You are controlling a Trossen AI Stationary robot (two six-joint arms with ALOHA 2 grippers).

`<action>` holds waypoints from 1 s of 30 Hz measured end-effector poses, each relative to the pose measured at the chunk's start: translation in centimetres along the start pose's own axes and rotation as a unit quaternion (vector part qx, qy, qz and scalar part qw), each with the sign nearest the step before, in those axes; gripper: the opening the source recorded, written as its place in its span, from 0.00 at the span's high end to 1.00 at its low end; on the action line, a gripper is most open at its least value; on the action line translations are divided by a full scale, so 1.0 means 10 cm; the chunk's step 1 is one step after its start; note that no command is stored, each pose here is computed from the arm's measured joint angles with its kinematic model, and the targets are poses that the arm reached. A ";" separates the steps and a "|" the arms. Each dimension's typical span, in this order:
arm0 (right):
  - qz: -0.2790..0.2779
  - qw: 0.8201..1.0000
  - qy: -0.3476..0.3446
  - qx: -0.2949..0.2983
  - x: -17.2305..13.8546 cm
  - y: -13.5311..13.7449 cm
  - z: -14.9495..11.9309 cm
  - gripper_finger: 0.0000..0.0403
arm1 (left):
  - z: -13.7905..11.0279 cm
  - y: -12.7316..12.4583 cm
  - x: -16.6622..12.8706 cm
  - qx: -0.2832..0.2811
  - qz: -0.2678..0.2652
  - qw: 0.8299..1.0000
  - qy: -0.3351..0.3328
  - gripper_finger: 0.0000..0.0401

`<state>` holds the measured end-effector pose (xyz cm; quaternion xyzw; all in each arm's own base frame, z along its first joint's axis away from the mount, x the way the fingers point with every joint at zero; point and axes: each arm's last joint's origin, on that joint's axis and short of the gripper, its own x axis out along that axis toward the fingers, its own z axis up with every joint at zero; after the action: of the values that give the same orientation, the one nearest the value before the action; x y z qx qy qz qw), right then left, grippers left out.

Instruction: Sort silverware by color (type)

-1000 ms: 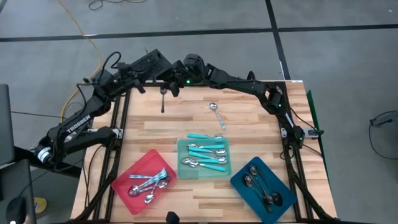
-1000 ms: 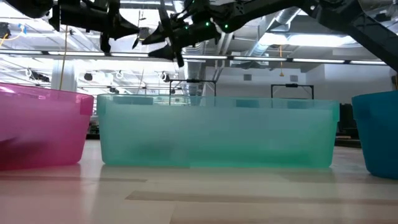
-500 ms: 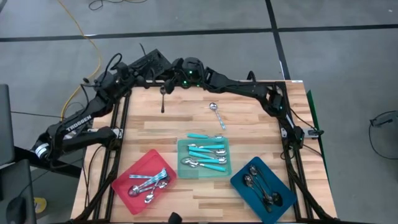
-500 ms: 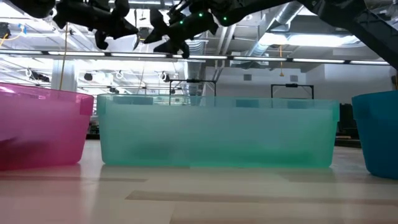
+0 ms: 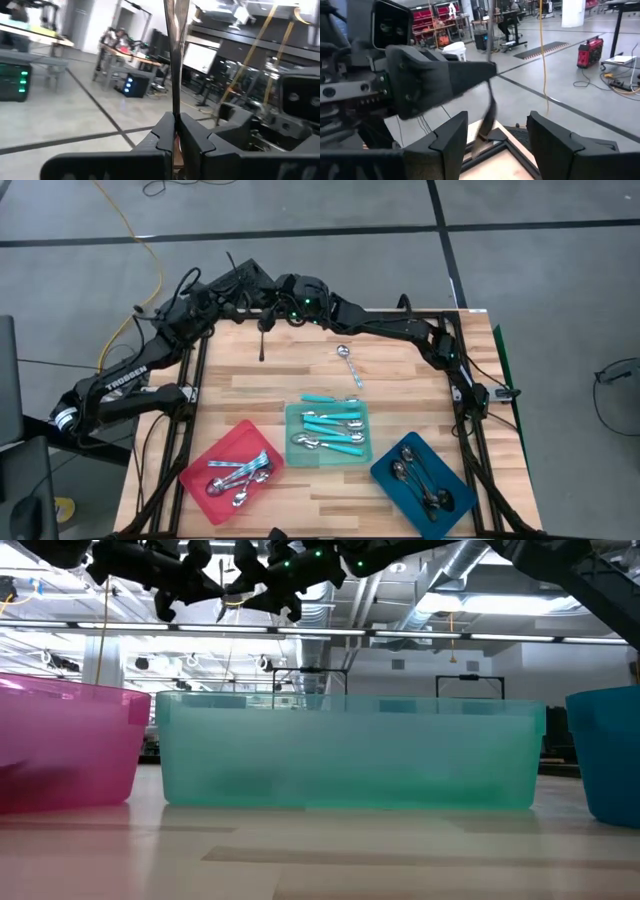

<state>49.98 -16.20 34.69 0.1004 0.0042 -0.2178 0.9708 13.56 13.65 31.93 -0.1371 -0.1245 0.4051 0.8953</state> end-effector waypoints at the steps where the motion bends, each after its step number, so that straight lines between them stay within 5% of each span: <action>1: 0.000 1.000 0.000 0.000 0.00 0.00 0.00 0.45 | -0.02 -0.02 0.01 -0.001 -0.007 1.000 0.004 1.00; 10: 0.000 0.999 0.026 -0.026 -0.01 0.02 -0.06 0.45 | -0.11 -0.06 0.07 -0.001 -0.037 0.999 0.034 1.00; 16: -0.009 0.994 0.092 -0.063 -0.09 0.01 -0.08 0.45 | -0.13 -0.01 0.04 0.058 -0.012 0.997 0.056 1.00; 22: -0.009 0.995 0.057 -0.085 -0.22 -0.02 0.20 0.45 | -0.17 -0.02 0.03 0.087 -0.054 0.991 0.082 1.00; 30: 0.000 0.999 0.008 -0.037 -0.24 -0.14 0.37 0.45 | -0.19 -0.08 0.03 0.123 -0.080 0.985 0.088 1.00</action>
<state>47.09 -17.11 38.17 0.0665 0.0198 -0.2169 0.9737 14.89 13.08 30.42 -0.0502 -0.0053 0.3304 0.9425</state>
